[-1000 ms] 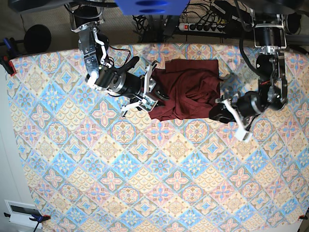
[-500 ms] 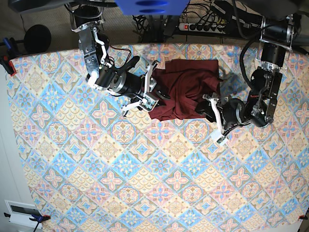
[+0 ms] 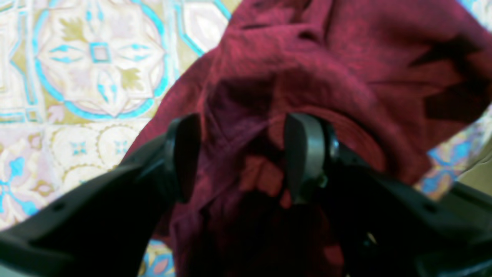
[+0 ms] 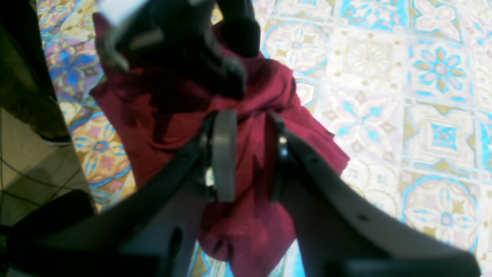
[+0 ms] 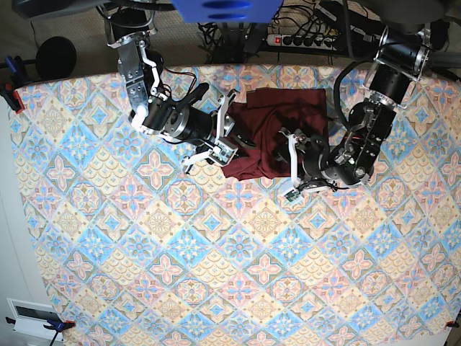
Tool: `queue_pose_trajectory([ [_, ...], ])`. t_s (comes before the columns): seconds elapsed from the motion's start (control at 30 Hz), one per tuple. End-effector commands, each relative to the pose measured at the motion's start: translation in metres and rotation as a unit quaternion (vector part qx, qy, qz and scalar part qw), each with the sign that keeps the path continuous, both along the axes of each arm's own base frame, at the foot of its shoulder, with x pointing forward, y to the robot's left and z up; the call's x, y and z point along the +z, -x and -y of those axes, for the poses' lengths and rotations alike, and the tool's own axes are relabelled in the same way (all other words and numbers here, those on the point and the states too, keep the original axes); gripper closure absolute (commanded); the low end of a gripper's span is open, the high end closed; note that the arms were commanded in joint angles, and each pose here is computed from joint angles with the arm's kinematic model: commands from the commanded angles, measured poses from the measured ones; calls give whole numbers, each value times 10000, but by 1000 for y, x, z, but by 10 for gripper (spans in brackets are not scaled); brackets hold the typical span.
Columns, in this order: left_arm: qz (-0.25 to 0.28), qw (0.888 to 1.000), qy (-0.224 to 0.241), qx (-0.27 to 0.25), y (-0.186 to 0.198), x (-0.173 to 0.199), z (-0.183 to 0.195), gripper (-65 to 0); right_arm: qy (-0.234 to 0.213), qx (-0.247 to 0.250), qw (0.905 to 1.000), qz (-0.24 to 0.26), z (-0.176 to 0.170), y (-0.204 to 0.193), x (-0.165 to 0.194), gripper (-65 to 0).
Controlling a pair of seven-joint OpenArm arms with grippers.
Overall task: Layout the t-shirt on the table in an organized manner, then fold the t-shirt properly
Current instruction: 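Grasp the folded bundle edges with both grippers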
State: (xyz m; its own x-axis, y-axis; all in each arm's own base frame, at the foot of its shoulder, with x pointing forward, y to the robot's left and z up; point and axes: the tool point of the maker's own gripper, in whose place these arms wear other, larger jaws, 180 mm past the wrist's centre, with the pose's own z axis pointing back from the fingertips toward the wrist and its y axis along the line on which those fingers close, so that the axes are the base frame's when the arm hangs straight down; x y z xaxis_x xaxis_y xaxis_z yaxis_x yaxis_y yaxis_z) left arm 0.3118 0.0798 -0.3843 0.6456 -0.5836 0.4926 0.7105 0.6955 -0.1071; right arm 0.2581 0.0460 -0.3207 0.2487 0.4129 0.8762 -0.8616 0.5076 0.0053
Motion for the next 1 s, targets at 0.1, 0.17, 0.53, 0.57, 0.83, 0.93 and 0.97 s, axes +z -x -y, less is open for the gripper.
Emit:
queue_pose_trajectory([
  [0.1, 265, 9993, -145, 230, -20, -5, -14, -307, -242, 18, 9995, 179, -5, -5, 15, -127],
  [0.17, 310, 9990, -163, 259, -22, -6, -15, -252, -242, 18, 9995, 179, -5, -5, 15, -127],
  [0.53, 651, 9908, 37, 1188, -48, 18, -62, -113, -246, 41, 9995, 176, -6, -4, 15, -127],
  [0.57, 679, 9887, 74, 1338, -51, 20, -69, -113, -261, 51, 9995, 171, -7, -3, 16, -127],
  [0.83, 708, 9785, 181, 1931, -49, 22, -102, -116, -628, 207, 9978, -65, -16, 6, 24, -130],
  [0.93, 718, 9764, 200, 2027, -50, 23, -107, -116, -600, 431, 9972, -93, -28, 16, 24, -130],
  [0.97, 709, 9752, 219, 2086, -48, 23, -110, -116, -607, 506, 9968, -105, -32, 20, 24, -130],
])
